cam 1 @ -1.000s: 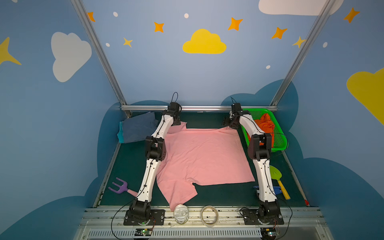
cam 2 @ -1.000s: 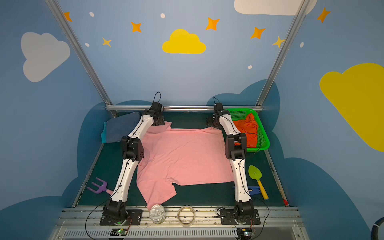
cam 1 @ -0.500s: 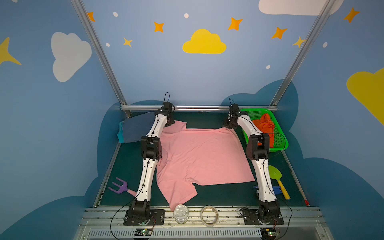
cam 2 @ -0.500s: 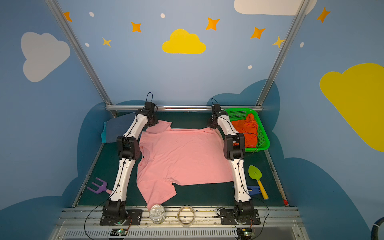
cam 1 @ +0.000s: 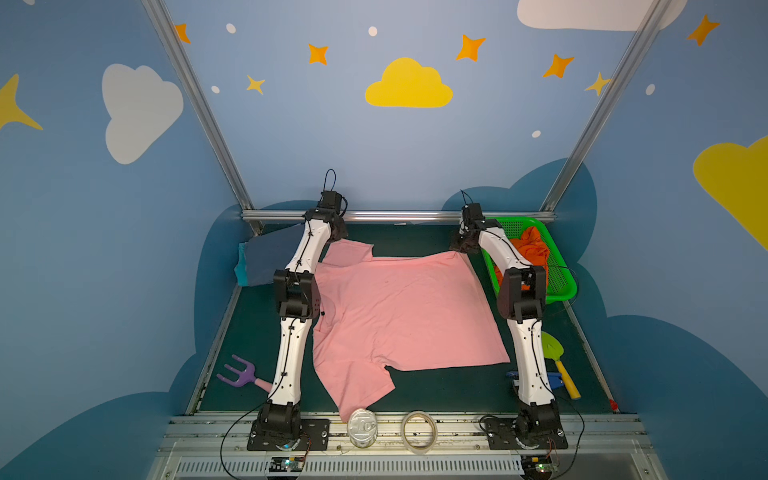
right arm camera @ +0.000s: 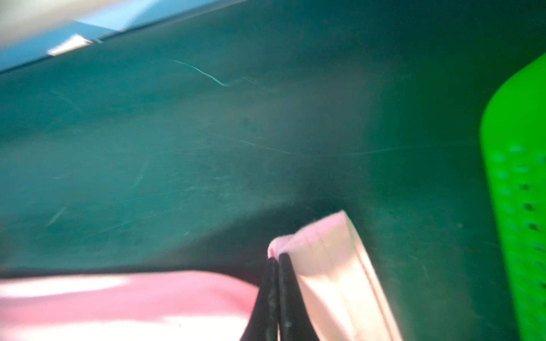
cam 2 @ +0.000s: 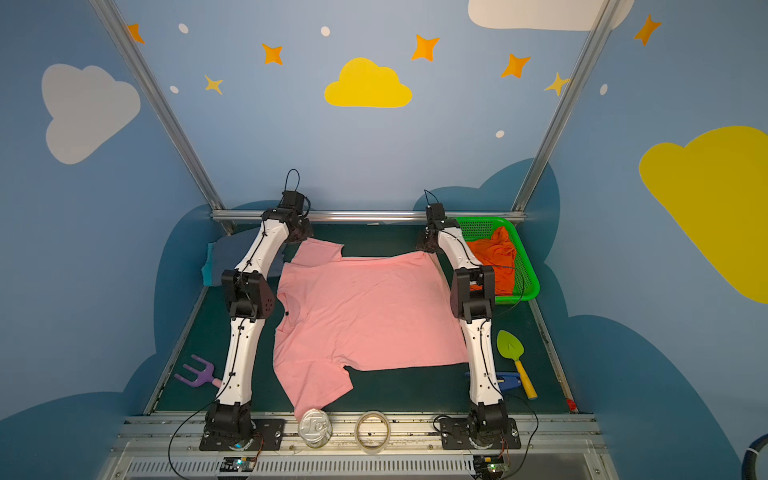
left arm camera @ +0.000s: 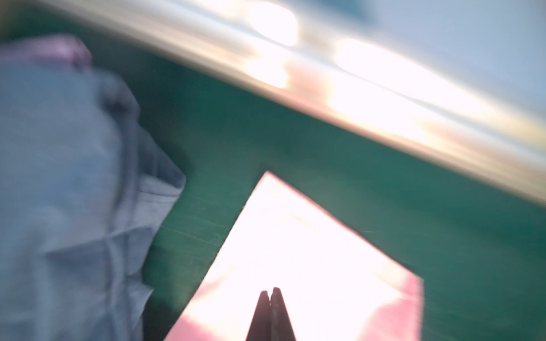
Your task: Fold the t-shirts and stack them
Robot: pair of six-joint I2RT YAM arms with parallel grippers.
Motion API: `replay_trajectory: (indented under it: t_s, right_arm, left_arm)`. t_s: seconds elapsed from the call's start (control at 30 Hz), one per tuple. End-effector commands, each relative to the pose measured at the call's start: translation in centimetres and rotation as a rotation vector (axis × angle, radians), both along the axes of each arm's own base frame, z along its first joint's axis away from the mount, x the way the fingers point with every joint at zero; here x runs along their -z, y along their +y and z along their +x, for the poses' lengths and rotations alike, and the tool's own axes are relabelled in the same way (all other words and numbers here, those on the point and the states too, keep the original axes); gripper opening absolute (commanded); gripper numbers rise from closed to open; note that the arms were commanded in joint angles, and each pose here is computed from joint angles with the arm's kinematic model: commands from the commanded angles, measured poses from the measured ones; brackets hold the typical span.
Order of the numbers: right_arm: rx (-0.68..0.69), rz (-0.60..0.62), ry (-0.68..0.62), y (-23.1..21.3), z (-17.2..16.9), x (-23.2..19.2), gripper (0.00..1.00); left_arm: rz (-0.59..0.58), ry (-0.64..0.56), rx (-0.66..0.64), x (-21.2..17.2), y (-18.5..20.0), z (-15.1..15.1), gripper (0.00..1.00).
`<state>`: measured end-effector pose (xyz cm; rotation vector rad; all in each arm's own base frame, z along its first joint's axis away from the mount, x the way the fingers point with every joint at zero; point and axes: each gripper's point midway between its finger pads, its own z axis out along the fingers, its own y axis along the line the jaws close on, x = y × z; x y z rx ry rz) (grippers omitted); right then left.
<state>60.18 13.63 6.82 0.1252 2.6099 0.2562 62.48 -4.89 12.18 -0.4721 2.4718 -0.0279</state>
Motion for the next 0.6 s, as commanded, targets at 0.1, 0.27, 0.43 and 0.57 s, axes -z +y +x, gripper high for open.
replay_trajectory:
  t_s: [0.1, 0.27, 0.43, 0.57]
  right_arm:
    - [-0.001, -0.012, -0.08, -0.6, 0.8, -3.2, 0.51]
    - [0.007, -0.017, -0.083, -0.7, 1.3, -2.7, 0.62]
    - [0.003, -0.008, -0.068, 0.0, 1.6, -1.6, 0.62]
    - [-0.002, -0.013, -0.05, 0.7, 1.6, -0.3, 0.67]
  left_arm:
    - [0.042, 0.027, -0.01, 1.5, 0.4, 0.2, 0.65]
    - [0.053, 0.061, -0.026, 4.8, 0.7, 0.6, 0.83]
    - [0.043, 0.086, -0.031, 7.4, 0.8, 0.8, 0.85]
    - [0.013, 0.099, -0.01, 9.2, 0.3, 1.0, 0.87]
